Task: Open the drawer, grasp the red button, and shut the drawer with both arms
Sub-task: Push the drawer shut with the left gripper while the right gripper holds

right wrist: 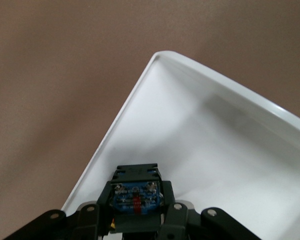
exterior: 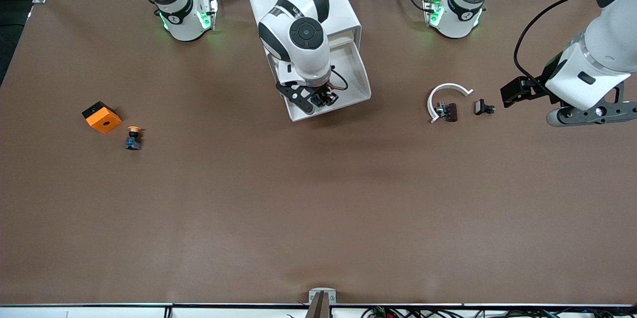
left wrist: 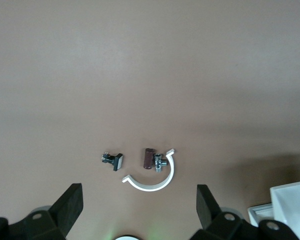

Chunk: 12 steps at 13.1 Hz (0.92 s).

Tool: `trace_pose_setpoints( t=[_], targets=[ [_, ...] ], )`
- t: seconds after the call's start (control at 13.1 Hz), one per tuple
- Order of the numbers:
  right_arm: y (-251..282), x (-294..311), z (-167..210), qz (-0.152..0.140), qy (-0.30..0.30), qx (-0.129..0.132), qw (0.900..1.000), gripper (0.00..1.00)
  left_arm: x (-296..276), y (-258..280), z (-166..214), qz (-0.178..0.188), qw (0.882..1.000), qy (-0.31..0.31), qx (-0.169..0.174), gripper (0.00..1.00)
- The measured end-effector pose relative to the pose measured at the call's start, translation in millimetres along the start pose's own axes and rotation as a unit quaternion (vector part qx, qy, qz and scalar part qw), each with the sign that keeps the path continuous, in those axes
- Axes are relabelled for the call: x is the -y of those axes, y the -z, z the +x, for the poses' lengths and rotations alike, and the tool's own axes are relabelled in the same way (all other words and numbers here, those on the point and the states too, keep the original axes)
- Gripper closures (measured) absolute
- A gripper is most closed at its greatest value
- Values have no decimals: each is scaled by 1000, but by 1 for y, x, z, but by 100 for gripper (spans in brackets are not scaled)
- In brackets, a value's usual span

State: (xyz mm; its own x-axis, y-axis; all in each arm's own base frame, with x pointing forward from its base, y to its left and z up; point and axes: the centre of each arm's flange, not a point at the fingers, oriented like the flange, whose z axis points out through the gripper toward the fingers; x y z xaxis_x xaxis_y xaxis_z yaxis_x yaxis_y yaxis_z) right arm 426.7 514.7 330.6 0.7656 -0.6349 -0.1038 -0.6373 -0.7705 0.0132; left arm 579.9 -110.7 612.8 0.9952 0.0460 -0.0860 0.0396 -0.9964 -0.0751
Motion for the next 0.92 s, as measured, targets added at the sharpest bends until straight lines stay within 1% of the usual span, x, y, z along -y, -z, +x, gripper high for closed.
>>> trace_pose_setpoints(
  t=[0.23, 0.46, 0.54, 0.69, 0.77, 0.92],
  targets=[
    [1, 0, 0, 1, 11, 0, 1000, 58, -18, -36, 3, -6, 1000, -18, -24, 0],
    [13, 6, 3, 11, 9, -1, 1000, 58, -64, -98, 3, -16, 997, -53, -51, 0],
    [21, 9, 6, 10, 7, -1, 1000, 58, -78, -120, 2, -19, 996, -62, -56, 0],
    [48, 11, 21, -9, -1, 3, 1000, 58, -111, -163, 0, -29, 995, -69, -66, 0],
    [66, 12, 35, -20, 1, 6, 1000, 58, -130, -182, -2, -38, 995, -64, -72, 0],
    [100, 4, 77, -43, 36, 17, 998, 58, -174, -217, -9, -56, 995, -44, -73, 0]
  ],
)
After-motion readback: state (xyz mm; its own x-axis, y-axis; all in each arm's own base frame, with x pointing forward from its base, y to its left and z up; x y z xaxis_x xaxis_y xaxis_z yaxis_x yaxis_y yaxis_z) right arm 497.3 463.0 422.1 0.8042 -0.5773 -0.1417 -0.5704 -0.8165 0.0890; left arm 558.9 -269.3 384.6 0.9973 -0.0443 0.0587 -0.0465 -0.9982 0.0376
